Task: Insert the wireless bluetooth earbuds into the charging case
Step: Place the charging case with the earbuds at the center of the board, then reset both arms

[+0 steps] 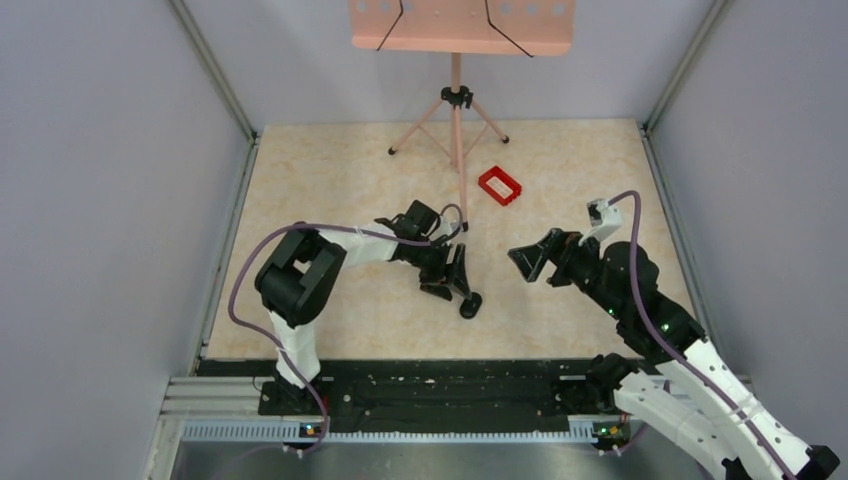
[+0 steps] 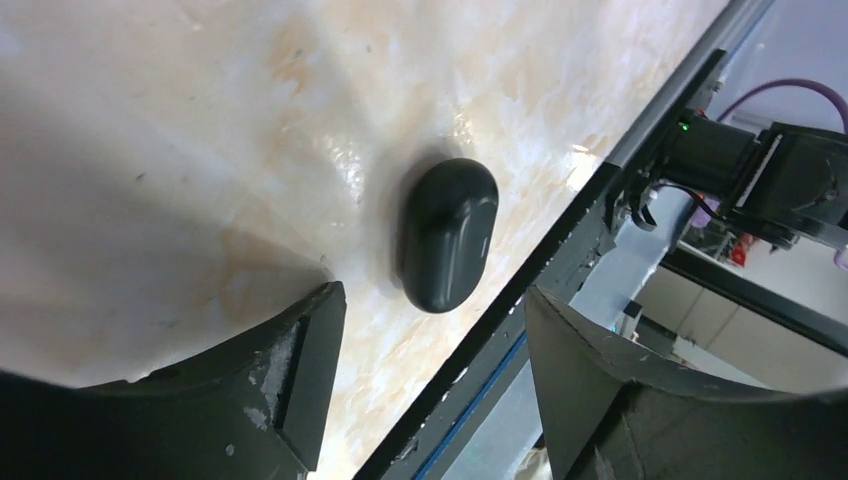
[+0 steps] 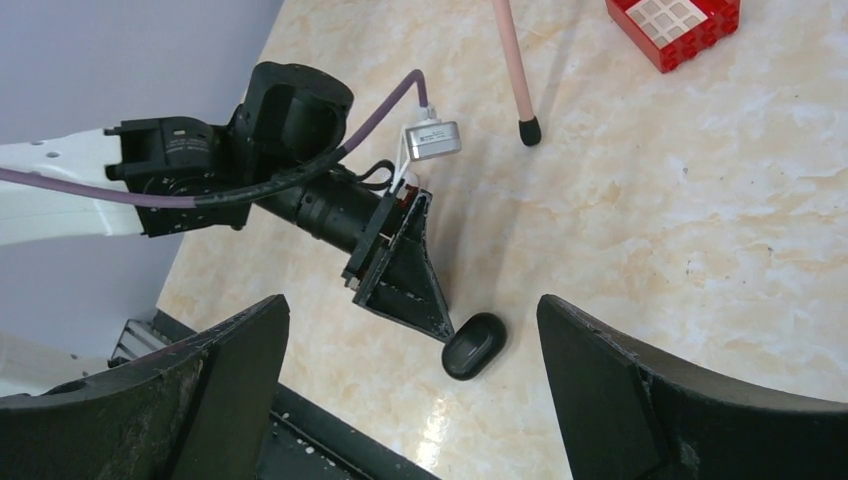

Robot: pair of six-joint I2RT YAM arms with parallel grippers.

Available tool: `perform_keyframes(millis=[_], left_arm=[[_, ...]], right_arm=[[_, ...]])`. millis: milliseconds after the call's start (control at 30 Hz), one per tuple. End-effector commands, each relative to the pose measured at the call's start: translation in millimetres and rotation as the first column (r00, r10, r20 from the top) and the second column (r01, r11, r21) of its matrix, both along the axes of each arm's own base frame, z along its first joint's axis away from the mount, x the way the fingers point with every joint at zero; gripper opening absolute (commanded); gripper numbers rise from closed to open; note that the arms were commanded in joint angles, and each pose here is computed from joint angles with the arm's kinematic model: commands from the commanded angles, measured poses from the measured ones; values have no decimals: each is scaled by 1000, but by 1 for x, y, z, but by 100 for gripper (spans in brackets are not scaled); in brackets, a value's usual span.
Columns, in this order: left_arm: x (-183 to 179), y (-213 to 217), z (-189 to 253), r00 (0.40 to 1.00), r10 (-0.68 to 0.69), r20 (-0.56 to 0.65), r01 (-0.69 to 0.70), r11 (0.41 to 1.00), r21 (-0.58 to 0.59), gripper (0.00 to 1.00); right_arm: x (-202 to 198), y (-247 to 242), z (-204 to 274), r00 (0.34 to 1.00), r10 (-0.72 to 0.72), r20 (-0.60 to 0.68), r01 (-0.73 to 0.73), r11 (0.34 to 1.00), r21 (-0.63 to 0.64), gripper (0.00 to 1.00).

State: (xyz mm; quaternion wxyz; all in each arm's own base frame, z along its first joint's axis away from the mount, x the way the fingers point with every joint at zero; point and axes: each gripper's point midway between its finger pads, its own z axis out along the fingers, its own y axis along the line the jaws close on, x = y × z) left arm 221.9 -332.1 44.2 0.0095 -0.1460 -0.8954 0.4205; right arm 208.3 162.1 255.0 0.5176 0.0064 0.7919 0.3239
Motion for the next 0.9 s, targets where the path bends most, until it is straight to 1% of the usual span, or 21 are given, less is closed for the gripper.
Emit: perform_keyframes(millis=[0,100,133,200,233,267,333,400,433,467,500,567,633,667,733,867], left_arm=[[16,7,32,991,28,133,-34,998,46,71],[23,17,71,969,46,245,-65,995,70,71],[26,23,87,954,55,293,-82,993,80,71],[33,37,117,915,75,398,-128,986,108,71],[38,46,133,885,89,458,-158,981,114,71],[43,56,146,850,97,518,-190,973,129,71],[55,80,171,759,140,636,-296,944,146,75],[64,110,193,653,192,732,-423,895,143,84],[68,124,202,594,217,775,-484,866,128,87],[72,135,213,531,254,809,-535,840,87,90],[70,148,223,476,295,828,-582,812,45,96],[67,169,226,407,353,843,-657,754,2,99],[62,184,221,361,407,839,-716,697,-30,99],[59,191,217,348,423,837,-736,676,-35,99],[53,200,203,342,446,827,-766,642,-28,99],[45,206,184,358,481,800,-793,610,-12,99]], right_arm=[[7,-6,15,999,-38,26,38,999,-9,93],[16,-24,-5,985,-158,-66,152,984,-96,95],[19,-30,-11,975,-204,-91,191,973,-132,98],[23,-36,-23,961,-245,-128,218,957,-193,99],[26,-36,-29,956,-253,-148,218,951,-219,99],[27,-35,-36,951,-260,-168,215,945,-245,99],[31,-34,-48,936,-279,-215,210,932,-296,99],[35,-30,-63,922,-284,-262,187,922,-340,99],[36,-27,-68,920,-277,-279,172,922,-348,99],[37,-24,-70,920,-269,-285,162,924,-348,99],[39,-21,-71,922,-261,-286,157,927,-341,99],[43,-20,-73,924,-266,-273,171,930,-326,99],[46,-23,-74,920,-292,-260,201,923,-328,99],[47,-27,-74,915,-314,-254,222,916,-334,99],[48,-32,-76,902,-350,-251,255,903,-345,99],[49,-33,-76,900,-357,-251,261,901,-346,99]])
